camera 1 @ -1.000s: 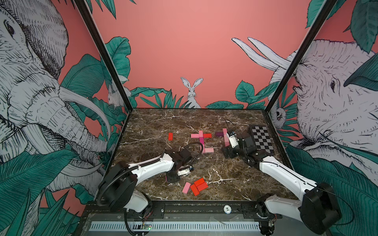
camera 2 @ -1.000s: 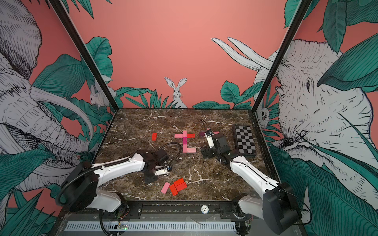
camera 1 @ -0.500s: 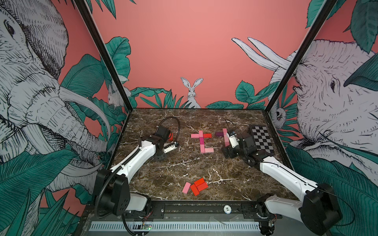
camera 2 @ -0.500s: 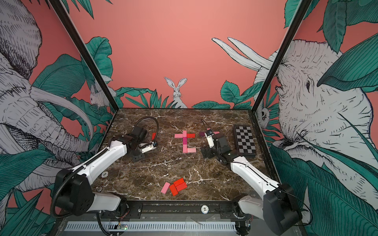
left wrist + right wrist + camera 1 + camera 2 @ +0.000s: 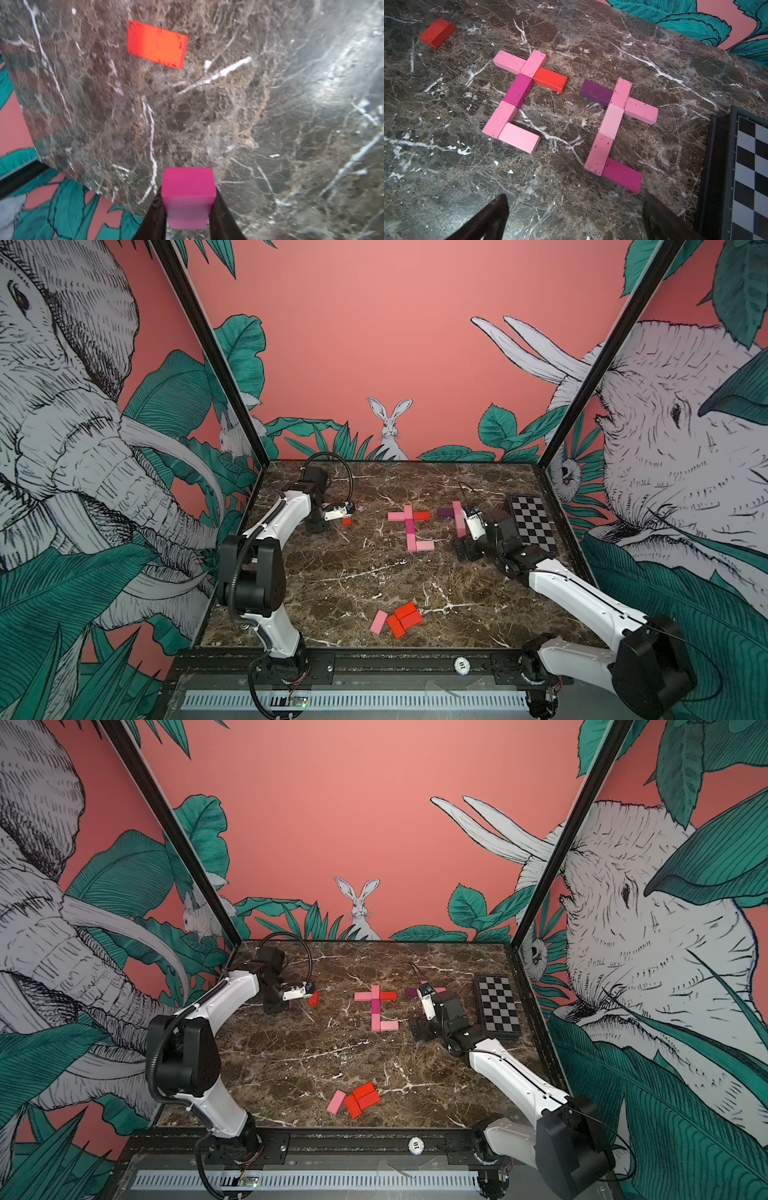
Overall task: Assemble the letter t with building blocks
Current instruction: Assemble the building block at the center of the board.
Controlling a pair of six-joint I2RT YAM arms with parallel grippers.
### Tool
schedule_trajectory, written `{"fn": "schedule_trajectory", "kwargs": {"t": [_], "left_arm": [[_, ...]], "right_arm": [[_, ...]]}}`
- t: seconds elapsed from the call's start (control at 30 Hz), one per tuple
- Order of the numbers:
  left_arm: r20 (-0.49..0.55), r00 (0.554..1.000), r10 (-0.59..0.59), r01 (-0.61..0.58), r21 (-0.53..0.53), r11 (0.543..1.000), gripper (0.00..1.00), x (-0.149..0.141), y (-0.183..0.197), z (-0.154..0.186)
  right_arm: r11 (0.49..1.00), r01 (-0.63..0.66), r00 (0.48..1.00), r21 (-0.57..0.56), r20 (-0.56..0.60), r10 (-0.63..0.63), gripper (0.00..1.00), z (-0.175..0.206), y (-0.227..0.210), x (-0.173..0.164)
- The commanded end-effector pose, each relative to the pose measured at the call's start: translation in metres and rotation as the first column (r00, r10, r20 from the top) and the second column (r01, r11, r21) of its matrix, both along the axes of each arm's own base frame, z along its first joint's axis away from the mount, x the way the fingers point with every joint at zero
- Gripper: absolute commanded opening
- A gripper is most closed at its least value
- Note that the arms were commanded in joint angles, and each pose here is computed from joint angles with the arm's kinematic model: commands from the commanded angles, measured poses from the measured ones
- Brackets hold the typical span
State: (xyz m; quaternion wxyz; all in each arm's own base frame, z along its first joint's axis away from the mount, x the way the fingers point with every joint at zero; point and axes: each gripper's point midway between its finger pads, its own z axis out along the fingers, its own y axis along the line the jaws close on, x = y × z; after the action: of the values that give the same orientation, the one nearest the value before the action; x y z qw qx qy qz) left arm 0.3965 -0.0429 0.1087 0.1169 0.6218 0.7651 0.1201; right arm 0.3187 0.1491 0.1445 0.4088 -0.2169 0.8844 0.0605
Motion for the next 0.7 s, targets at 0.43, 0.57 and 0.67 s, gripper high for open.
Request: {"fn": "schedule_trajectory", "kwargs": {"t": [0.43,0.57,0.67], "left_arm": [[-0.025,0.983,-0.184,0.184,0.001,0.983,0.0,0.048,-0.007,-0.023],[-0.042,0.981,-0.191,0.191,-0.007,0.982,0.0,0.047,-0.008,-0.035],[-0.047,0.979,-0.198,0.198,-0.01,0.98,0.0,0.045,-0.009,-0.042]], "right_arm": [[1.0,0.017,0.999,-0.004,0.047,-0.016,0.98,0.015,-0.007,-0.006],[1.0,0.019,0.999,0.0,0.05,-0.019,0.98,0.018,-0.008,-0.008],[1.0,0.016,0.998,0.007,0.058,-0.016,0.98,0.019,-0.008,-0.009]]}}
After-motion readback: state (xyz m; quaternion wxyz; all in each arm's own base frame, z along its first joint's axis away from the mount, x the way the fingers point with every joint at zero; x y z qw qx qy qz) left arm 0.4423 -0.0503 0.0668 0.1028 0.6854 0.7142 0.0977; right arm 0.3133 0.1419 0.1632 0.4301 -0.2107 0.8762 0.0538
